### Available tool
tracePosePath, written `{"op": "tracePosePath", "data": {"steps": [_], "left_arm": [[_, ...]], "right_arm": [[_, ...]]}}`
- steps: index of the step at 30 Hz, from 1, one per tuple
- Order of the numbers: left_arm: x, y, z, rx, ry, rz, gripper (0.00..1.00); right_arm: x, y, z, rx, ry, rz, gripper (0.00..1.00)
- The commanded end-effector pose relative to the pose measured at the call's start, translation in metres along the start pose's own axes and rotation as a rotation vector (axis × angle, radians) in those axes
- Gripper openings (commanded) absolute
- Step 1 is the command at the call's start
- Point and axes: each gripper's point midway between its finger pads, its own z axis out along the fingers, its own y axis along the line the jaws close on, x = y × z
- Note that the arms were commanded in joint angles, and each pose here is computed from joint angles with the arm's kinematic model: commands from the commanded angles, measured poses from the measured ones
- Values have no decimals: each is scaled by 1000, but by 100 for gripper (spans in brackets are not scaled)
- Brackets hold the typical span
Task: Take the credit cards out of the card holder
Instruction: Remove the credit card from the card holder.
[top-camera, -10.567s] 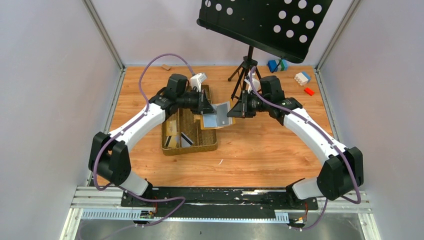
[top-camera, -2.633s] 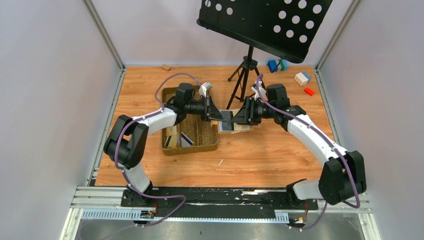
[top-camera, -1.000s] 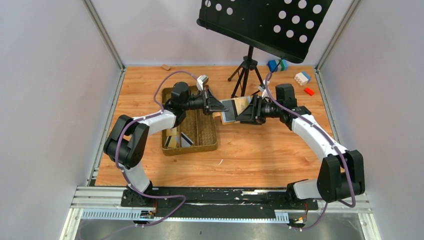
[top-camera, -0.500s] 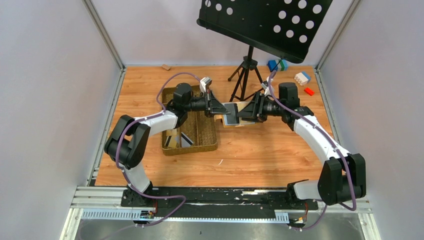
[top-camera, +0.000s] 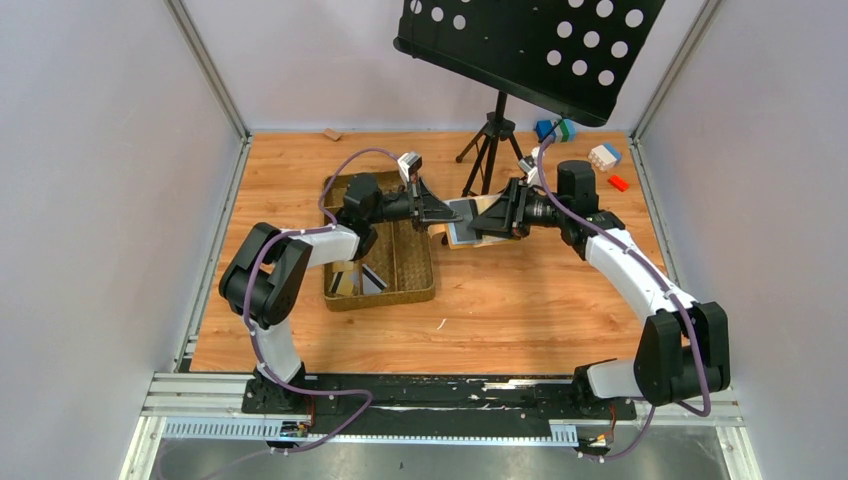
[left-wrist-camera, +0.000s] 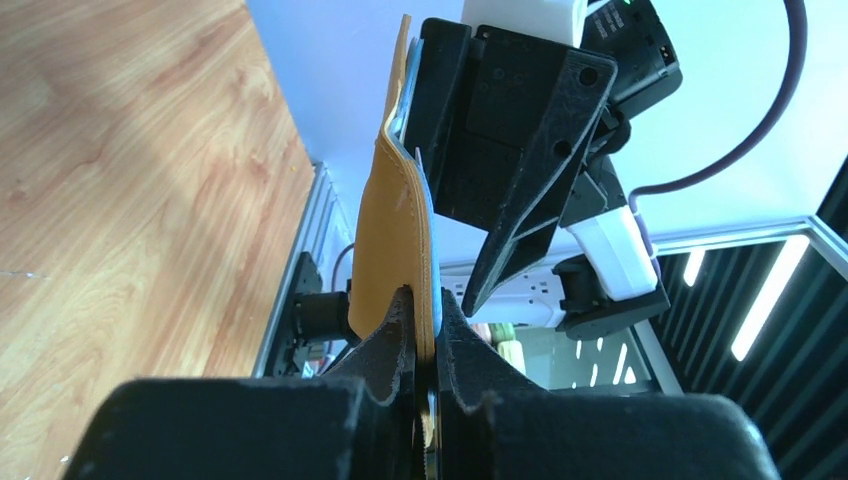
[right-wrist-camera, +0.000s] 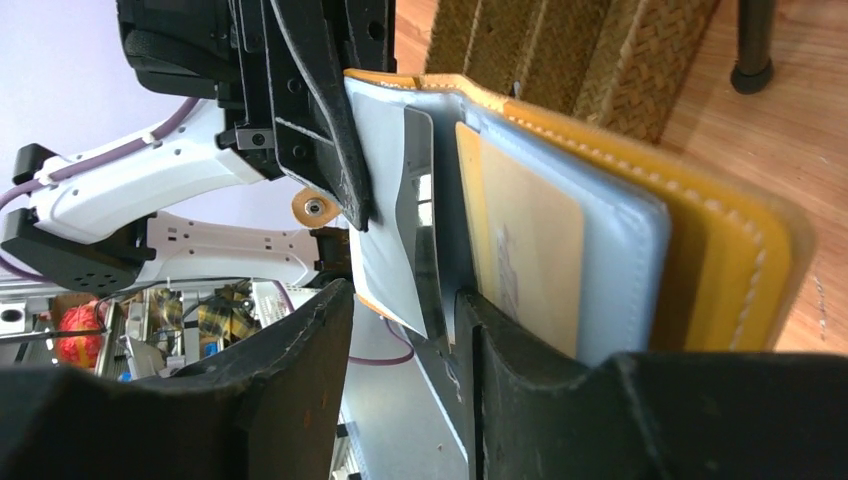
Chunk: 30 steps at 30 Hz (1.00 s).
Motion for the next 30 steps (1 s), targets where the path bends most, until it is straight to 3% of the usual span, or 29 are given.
{"op": "tracePosePath", "data": {"steps": [1, 5, 13, 20, 24, 27, 30], "left_arm": [[12, -41, 1, 122, 53, 95, 0], [13, -40, 1, 116, 55, 93, 0], [16, -34, 0, 70, 58, 106, 1], [17, -34, -2, 62, 52, 116, 28], [16, -36, -2, 68, 47, 123, 23], [16, -37, -2, 72, 44, 124, 6], [16, -38, -2, 74, 41, 127, 4]], "right_arm": [[-9, 6, 3, -42, -25, -9, 41], [-11, 12, 4, -81, -29, 18, 31], [-10, 15, 1, -87, -36, 55, 0], [-10, 12, -5, -80, -64, 54, 0], [-6, 5, -6, -59, -54, 72, 0], [-6, 1, -8, -43, -57, 73, 0], [-4, -3, -9, -34, -55, 83, 0]]}}
